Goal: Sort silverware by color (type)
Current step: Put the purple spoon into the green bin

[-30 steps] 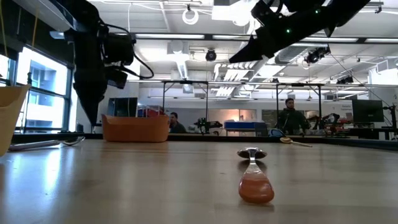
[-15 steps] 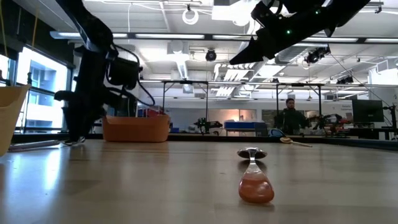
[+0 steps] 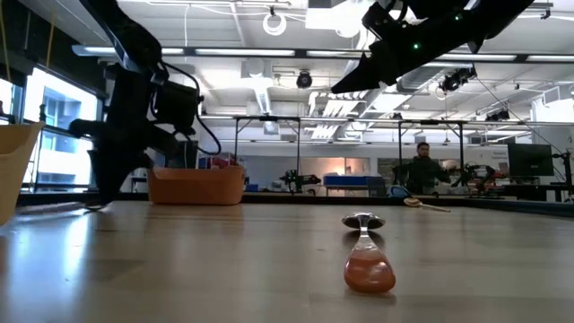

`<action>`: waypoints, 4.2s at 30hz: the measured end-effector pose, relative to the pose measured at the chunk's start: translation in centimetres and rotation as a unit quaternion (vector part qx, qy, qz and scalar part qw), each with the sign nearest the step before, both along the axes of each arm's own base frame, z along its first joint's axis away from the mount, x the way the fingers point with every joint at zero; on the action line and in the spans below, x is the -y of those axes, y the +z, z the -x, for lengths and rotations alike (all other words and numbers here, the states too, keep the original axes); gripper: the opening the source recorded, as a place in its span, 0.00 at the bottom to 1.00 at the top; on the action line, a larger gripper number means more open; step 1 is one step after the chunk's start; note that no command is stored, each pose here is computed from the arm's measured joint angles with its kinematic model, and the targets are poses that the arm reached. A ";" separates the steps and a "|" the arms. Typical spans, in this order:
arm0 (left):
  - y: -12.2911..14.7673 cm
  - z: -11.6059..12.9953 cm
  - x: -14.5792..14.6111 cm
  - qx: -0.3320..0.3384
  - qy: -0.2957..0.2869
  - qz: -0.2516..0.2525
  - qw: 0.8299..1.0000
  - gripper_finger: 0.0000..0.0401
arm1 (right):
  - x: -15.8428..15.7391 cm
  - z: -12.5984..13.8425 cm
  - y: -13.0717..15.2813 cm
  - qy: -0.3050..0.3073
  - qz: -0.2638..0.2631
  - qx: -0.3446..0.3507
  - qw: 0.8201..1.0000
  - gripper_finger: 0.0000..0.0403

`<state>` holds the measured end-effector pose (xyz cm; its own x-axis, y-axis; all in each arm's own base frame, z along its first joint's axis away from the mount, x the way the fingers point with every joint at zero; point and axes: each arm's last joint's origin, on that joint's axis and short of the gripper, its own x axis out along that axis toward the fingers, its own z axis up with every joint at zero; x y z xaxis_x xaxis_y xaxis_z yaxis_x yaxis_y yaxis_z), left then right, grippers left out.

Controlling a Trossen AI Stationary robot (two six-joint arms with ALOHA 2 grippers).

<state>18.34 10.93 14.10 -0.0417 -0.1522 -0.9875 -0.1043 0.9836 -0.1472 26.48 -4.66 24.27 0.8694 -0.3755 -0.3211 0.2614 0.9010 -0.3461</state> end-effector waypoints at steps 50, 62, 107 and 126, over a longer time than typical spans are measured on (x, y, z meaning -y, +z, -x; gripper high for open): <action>10.3 -5.1 6.5 0.563 0.063 -0.175 0.805 0.00 | -1.5 -9.7 -1.2 -0.012 -0.254 -0.065 0.965 0.42; 10.9 -5.4 6.5 0.591 0.058 -0.176 0.785 0.04 | -2.6 -9.8 -0.6 -0.002 -0.245 -0.083 0.966 0.08; 7.6 -3.4 7.0 0.699 0.039 -0.207 0.684 0.33 | -26.4 10.2 -3.2 -0.550 -0.497 -0.314 0.594 0.05; 7.4 -3.4 7.1 0.697 0.026 -0.196 0.689 0.33 | -26.8 9.8 -4.7 -0.536 -0.469 -0.329 0.620 0.18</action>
<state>21.77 3.85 21.53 0.9847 0.1721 -0.0278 -0.1669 0.9767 0.1346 16.67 22.18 19.61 -0.1530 -0.0040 -0.9882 0.9645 0.2173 -0.1502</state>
